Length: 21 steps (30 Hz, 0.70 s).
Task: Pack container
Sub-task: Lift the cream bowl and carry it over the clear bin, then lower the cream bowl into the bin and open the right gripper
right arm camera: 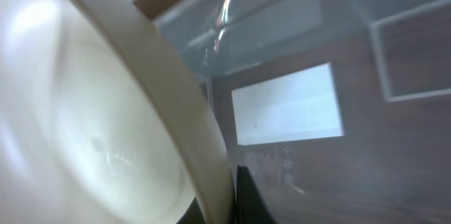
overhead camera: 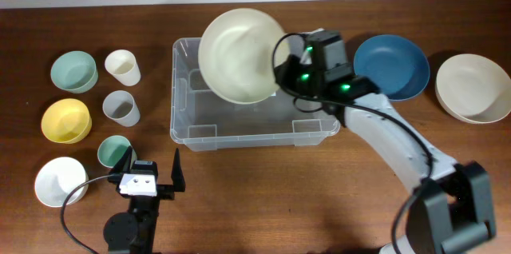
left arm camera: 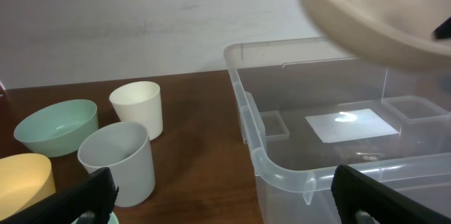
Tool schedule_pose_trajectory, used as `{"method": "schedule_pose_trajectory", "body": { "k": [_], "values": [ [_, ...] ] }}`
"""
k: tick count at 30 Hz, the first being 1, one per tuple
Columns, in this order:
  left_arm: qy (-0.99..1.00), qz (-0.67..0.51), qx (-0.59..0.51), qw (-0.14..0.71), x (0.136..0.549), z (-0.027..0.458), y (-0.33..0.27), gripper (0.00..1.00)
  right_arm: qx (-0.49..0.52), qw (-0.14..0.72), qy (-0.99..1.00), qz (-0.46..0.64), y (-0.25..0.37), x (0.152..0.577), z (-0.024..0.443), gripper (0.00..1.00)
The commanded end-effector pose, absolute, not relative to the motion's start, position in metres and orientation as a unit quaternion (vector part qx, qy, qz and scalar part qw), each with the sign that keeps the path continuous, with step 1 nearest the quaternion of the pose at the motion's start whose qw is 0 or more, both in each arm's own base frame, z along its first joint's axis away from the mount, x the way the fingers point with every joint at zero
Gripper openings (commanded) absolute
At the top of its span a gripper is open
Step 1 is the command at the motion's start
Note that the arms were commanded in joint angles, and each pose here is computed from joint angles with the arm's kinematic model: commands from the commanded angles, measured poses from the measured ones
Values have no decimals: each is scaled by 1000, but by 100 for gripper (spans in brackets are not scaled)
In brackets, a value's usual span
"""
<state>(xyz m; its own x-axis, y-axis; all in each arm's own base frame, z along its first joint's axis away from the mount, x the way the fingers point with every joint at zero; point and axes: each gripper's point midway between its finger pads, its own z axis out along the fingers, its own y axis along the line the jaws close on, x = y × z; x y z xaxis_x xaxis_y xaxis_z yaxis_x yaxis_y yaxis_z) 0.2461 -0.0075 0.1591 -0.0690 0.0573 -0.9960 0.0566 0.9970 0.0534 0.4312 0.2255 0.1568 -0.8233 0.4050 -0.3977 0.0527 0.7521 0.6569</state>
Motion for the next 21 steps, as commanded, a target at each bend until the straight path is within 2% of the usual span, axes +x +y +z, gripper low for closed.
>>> {"method": "schedule_pose_trajectory", "body": {
  "k": [1,8,15,21],
  "values": [
    [731,0,34,681,246,158,-6,99,136,273,900,312,241,432,148,4],
    [731,0,34,681,246,158,-6,99,143,285,912,256,245,431,121,4],
    [731,1,34,681,246,158,-6,99,178,250,919,247,246,430,90,4],
    [731,0,34,681,246,158,-6,99,203,211,917,271,254,423,80,4]
  ]
}}
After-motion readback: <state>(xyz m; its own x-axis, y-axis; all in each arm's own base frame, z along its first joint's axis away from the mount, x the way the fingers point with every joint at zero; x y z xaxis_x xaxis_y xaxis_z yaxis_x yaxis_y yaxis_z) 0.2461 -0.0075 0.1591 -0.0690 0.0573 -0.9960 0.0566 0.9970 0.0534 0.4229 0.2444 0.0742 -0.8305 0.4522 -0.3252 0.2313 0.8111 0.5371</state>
